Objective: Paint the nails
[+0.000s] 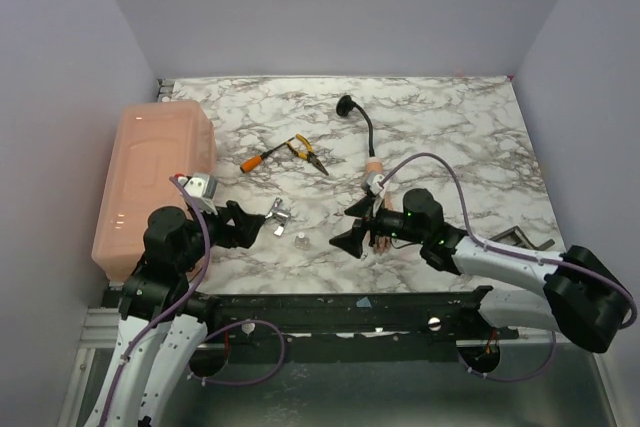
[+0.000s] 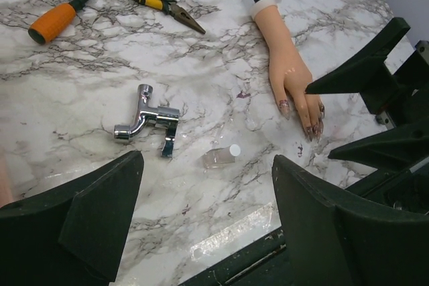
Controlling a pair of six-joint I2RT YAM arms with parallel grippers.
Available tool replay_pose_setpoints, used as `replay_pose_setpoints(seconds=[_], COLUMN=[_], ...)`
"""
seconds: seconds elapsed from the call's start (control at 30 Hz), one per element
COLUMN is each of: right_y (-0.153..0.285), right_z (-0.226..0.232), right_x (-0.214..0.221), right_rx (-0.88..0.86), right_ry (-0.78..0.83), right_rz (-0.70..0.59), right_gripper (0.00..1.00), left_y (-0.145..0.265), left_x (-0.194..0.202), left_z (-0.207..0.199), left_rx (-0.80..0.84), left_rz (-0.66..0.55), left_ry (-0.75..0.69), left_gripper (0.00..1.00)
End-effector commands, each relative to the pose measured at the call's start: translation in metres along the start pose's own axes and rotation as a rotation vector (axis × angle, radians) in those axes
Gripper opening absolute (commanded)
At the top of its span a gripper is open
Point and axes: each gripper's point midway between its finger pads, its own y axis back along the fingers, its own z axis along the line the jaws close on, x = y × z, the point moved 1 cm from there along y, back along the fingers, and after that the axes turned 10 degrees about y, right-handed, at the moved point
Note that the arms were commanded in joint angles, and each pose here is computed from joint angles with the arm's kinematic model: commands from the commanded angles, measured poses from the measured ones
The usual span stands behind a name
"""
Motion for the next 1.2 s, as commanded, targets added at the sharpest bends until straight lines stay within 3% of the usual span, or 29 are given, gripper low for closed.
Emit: replay_pose_setpoints(seconds=[0.0,0.3,0.5,0.7,1.17], right_y=[-0.02,-0.05,-0.057,-0.07,-0.096], right_z=[0.01,0.013,0.009,0.011,0.009], right_x=[-0.008,0.033,0.037,0.049,0.072], right_rx=[-0.061,-0.121,-0.079,-0.098,-0.061], right_ry=[0.193,0.28,0.33,0.357,0.386], right_rz=[-0.093,-0.051,-0.152,-0.174,-0.136], right_gripper=[0.99,0.95,0.93,0.91,0.71], left_y=[0.0,0.003,0.005,0.007,0.007], left_x=[0.001,-0.001,-0.002,-0.003,-0.003], left_z=[0.006,0.004,0.002,0.001,0.001], left_rx=[-0.018,-0.009,0.003,0.007,0.009], left_rz=[-0.017,-0.035,-0.049,-0.061,-0.063], left_ry=[-0.031,-0.036,-0.043,-0.047,-0.05], left_gripper=[0.8,0.8,0.8,0.8,0.8])
